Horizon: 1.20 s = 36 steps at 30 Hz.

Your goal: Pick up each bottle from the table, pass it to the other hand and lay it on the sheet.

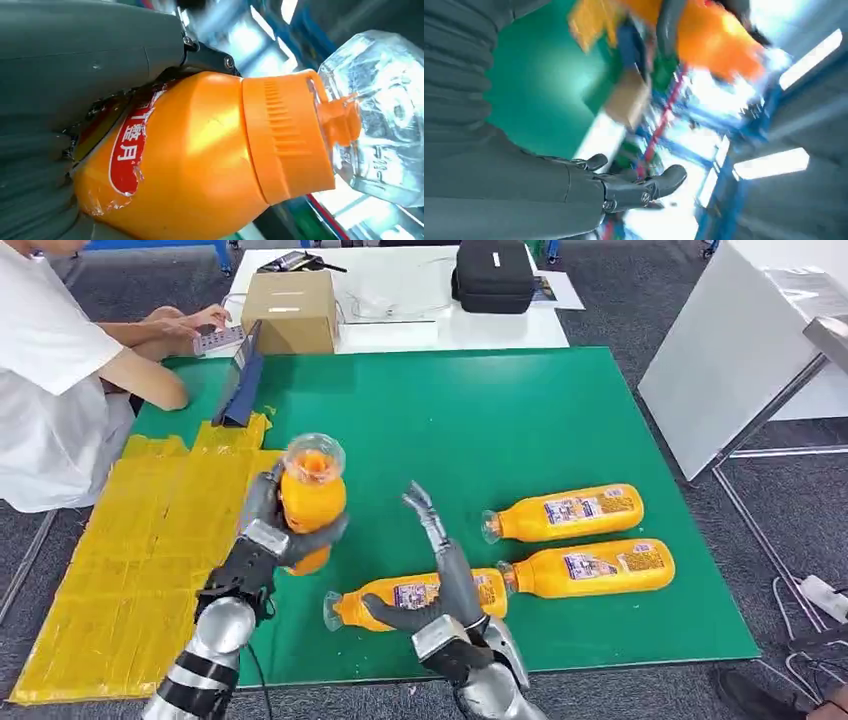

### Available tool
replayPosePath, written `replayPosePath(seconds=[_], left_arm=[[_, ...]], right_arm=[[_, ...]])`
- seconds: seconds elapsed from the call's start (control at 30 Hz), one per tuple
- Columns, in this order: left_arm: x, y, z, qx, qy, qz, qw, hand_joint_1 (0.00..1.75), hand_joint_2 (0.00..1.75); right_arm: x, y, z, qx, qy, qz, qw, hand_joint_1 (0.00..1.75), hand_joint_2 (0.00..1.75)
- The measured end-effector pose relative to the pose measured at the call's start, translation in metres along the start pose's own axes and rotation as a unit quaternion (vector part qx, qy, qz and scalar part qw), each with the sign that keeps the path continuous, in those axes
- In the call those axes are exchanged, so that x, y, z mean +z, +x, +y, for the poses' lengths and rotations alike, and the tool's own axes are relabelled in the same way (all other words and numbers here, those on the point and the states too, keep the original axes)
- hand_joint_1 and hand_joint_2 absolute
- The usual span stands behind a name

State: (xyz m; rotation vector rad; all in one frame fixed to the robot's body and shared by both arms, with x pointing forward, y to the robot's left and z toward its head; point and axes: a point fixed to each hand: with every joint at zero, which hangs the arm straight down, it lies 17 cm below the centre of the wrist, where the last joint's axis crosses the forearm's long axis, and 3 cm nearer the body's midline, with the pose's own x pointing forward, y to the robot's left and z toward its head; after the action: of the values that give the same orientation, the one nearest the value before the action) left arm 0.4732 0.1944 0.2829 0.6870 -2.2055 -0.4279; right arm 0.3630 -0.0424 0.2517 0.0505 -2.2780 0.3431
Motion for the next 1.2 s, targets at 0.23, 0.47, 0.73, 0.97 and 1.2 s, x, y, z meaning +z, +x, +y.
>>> replayPosePath(seconds=[0.23,0.47,0.73,0.97,1.2], left_arm=[[-0.020,-0.043,0.038,-0.268,0.045,-0.015,0.962,1.75,1.75],[-0.006,-0.107,0.043,-0.464,0.002,0.042,0.885,1.75,1.75],[0.072,-0.169,-0.037,-0.376,-0.193,0.021,0.906,1.75,1.75],[0.121,-0.195,-0.064,-0.354,-0.269,0.044,0.895,1.75,1.75],[0.145,-0.203,-0.077,-0.305,-0.304,0.064,0.900,0.00,1.75]], right_arm=[[-0.011,0.023,-0.034,-0.018,-0.055,-0.023,0.998,0.00,1.75],[-0.015,0.030,-0.050,-0.023,-0.076,-0.031,0.996,0.00,1.75],[-0.016,0.024,-0.056,-0.036,-0.069,-0.023,0.997,0.00,1.75],[-0.014,0.021,-0.058,-0.033,-0.063,-0.022,0.997,0.00,1.75],[-0.015,0.018,-0.061,-0.029,-0.058,-0.020,0.998,0.00,1.75]])
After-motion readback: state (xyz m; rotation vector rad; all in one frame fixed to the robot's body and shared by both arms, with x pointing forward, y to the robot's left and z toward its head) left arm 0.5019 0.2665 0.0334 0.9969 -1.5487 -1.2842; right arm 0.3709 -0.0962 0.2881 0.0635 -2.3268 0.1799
